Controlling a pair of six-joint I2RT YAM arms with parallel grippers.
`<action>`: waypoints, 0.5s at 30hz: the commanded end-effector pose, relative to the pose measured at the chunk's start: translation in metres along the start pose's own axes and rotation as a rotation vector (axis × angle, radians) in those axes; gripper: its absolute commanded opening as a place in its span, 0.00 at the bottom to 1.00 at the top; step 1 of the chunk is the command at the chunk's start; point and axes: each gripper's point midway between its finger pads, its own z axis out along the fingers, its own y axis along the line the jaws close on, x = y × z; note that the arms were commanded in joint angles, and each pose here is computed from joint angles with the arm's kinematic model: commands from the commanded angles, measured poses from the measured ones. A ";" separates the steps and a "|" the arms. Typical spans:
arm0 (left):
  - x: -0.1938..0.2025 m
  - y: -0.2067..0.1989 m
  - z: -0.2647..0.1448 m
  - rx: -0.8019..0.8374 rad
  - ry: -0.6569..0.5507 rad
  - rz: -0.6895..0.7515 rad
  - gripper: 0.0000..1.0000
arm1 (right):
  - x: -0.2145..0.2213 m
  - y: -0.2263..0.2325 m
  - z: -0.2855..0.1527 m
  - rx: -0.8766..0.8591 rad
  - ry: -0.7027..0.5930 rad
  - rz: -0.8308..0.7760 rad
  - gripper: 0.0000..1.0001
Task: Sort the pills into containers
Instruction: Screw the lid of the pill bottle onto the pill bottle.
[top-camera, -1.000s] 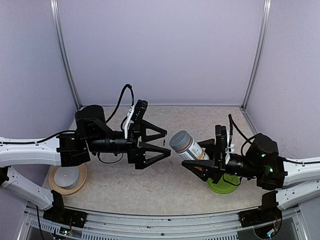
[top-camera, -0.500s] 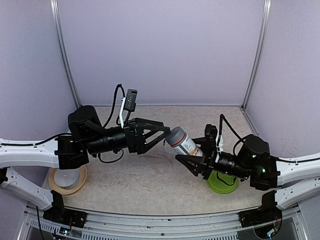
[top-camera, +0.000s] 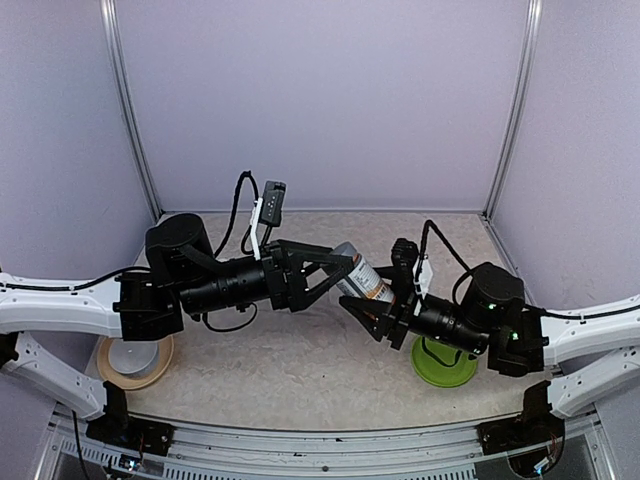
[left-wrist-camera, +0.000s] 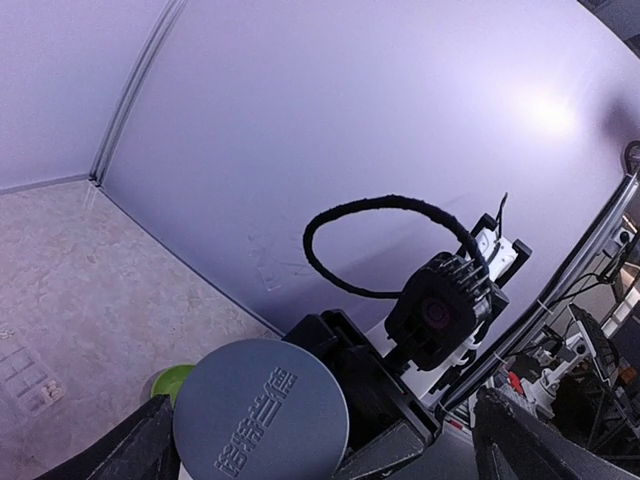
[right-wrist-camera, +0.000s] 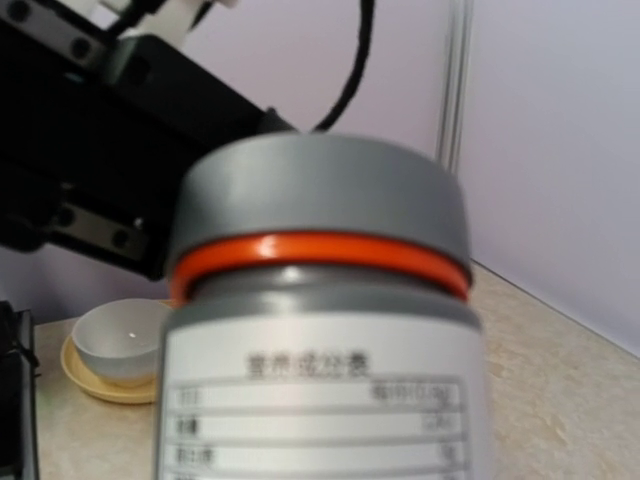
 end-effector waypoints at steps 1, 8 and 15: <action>-0.007 -0.006 0.004 -0.023 -0.020 0.049 0.99 | -0.015 -0.005 0.006 0.045 -0.028 0.004 0.00; 0.001 -0.007 0.011 -0.059 0.009 0.097 0.99 | -0.005 0.003 0.017 0.008 0.012 0.009 0.00; 0.003 -0.013 0.014 -0.060 0.019 0.134 0.99 | 0.005 0.014 0.024 -0.050 0.043 0.023 0.00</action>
